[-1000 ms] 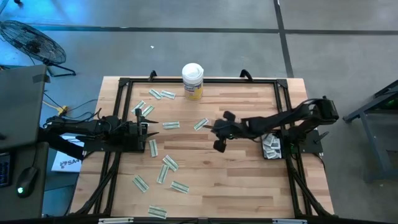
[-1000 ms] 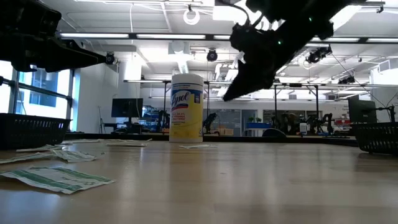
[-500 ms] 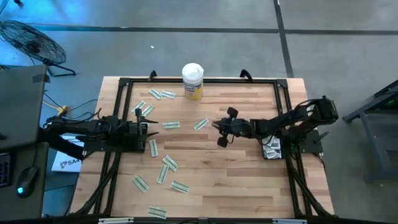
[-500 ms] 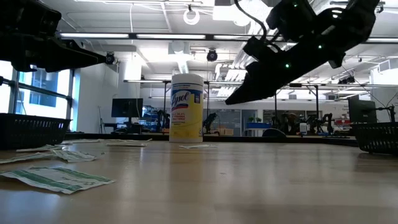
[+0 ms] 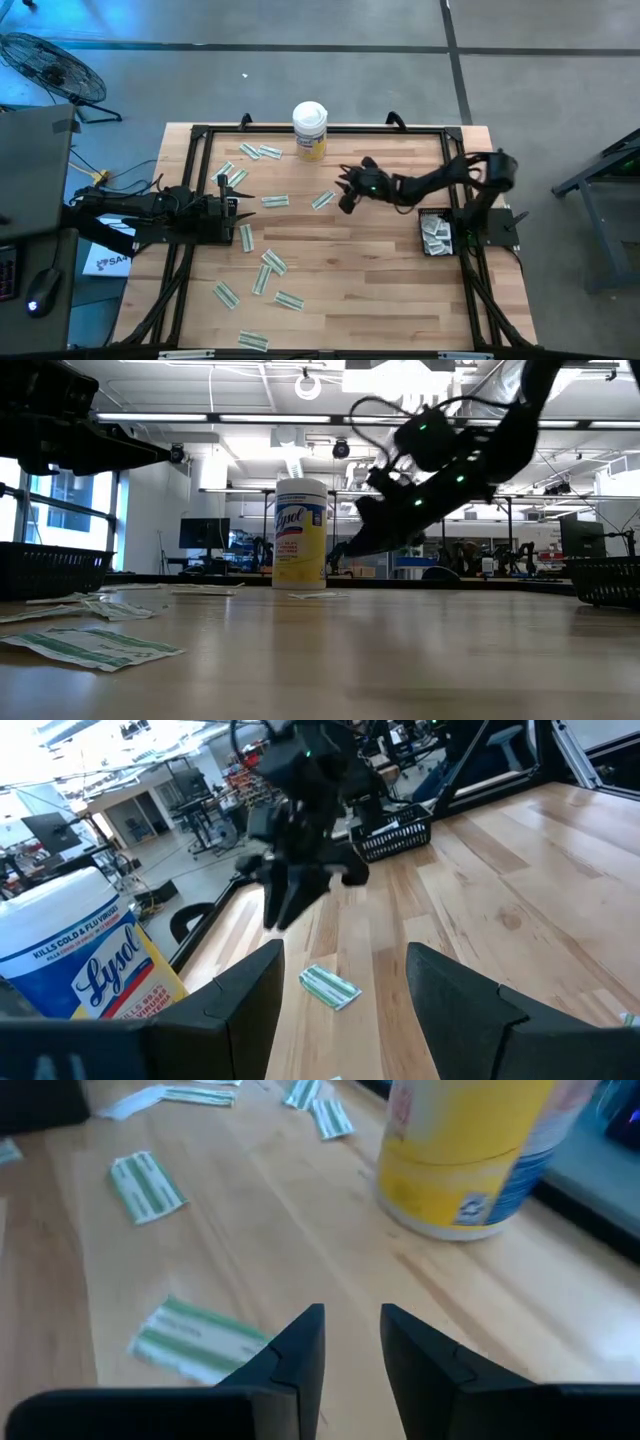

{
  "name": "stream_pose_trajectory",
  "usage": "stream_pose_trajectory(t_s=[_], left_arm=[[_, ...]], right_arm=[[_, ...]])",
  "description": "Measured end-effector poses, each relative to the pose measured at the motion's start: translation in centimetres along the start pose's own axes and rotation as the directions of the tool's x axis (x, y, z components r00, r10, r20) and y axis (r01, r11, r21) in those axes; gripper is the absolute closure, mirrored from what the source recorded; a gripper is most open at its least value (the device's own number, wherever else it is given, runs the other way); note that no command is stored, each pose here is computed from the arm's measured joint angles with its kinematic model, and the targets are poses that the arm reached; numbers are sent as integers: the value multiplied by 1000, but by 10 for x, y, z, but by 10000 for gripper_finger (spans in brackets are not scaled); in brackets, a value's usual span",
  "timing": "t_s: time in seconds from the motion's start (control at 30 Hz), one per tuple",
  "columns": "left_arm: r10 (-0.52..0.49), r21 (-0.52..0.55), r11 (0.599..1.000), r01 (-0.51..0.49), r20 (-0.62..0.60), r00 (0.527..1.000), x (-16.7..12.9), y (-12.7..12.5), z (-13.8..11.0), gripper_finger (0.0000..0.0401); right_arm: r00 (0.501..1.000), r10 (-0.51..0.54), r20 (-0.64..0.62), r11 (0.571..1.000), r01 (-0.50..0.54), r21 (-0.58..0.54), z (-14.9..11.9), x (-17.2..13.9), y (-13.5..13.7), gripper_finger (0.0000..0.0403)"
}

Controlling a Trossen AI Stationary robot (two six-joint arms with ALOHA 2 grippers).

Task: Pick & Place First Aid Supplies
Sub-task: Put the bandage into the left black basket

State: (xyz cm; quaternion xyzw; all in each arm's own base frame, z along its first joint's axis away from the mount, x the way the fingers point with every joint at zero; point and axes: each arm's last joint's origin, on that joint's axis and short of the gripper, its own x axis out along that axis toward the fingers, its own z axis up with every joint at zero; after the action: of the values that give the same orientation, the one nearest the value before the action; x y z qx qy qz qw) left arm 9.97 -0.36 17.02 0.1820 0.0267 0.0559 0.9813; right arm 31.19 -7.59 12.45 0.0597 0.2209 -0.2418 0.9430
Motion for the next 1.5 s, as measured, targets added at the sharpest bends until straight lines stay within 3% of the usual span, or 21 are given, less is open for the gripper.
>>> stream_pose_trajectory(t_s=[0.2, 0.37, 0.57, 0.8, 1.13, 1.37, 1.5], left_arm=[[-24, 0, 1000, 24, 9, 1000, 0, -1, 0, 195], [-28, -5, 1000, 28, 14, 1000, 0, -1, 0, 195], [-153, -201, 966, 162, 61, 986, 0, -5, 1, 195], [-186, -233, 951, 203, 95, 978, -1, -5, 4, 195], [-158, -252, 946, 205, 194, 968, -1, -2, 13, 195], [-226, -253, 921, 296, 272, 935, -3, -2, 19, 195], [-196, -250, 933, 260, 252, 947, -2, -3, 15, 195]], right_arm=[[996, -10, -91, 1000, 9, -11, -3, 35, 11, 308], [985, -20, -173, 1000, 20, 0, 0, 40, 14, 308], [975, -5, -224, 1000, 8, 15, -4, 39, 16, 286], [971, -6, -239, 1000, 10, 18, -8, 40, 17, 269], [956, -64, -287, 995, 39, -92, -35, 53, 24, 295], [958, -59, -279, 996, 39, -76, -39, 55, 28, 331], [960, -39, -278, 996, 17, -84, -40, 55, 29, 364]])
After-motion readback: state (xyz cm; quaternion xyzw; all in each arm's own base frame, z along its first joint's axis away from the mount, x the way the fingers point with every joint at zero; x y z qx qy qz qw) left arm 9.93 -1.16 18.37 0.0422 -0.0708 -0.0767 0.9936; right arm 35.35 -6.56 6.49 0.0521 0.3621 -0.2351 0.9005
